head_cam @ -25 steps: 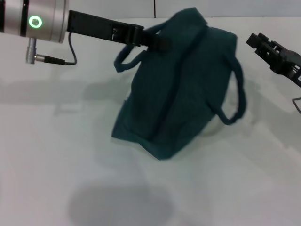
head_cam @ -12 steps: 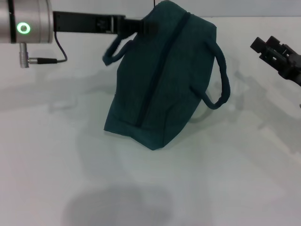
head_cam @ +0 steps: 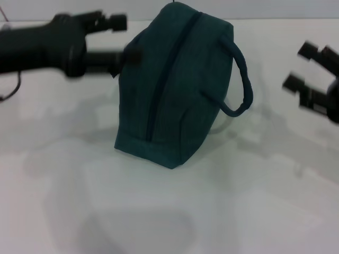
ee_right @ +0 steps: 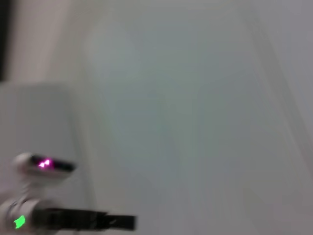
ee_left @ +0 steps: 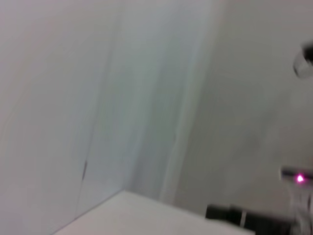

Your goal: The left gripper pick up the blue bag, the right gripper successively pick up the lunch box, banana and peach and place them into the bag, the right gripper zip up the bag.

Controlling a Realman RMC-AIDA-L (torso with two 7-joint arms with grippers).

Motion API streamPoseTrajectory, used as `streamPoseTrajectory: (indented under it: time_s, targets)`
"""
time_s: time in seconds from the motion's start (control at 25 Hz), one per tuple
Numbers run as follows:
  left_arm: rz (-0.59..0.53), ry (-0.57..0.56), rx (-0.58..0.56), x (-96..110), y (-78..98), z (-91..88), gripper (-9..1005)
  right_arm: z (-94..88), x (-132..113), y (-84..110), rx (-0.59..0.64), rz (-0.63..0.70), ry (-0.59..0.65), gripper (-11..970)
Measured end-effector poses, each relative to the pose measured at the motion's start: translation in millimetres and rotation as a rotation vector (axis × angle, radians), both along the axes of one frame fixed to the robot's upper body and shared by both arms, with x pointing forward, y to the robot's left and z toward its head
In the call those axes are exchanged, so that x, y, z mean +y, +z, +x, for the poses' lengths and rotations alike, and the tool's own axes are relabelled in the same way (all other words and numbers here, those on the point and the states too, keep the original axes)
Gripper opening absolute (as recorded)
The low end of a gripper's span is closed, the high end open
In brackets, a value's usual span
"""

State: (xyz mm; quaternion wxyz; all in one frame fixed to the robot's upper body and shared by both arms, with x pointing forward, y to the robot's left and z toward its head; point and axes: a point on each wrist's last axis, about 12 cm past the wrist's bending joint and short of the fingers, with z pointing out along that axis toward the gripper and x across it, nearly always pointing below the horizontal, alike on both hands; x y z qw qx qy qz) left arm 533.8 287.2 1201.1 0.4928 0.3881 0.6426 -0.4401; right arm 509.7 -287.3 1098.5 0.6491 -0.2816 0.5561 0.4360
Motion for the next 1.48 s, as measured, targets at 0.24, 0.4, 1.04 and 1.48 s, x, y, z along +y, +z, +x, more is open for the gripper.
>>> streamPoseTrajectory:
  time_s: [0.24,0.4,1.04,1.48]
  targets:
    - [0.121,-0.026,-0.187,14,-31.7,-53.4,829,-21.2,-3,0.4,-0.071,-0.185,0.139,872]
    - [0.123,0.016,-0.159,26,-58.4,-73.4,883,-30.5,-4,-12.1,-0.020,-0.245,0.177,872]
    - [0.151,0.242,-0.026,47,-152.3,-95.8,895,-44.4,1,-74.2,0.193,-0.389,0.041,872]
    - [0.115,0.231,-0.024,43,-150.7,-95.8,895,-47.8,3,-78.6,0.192,-0.392,0.037,872]
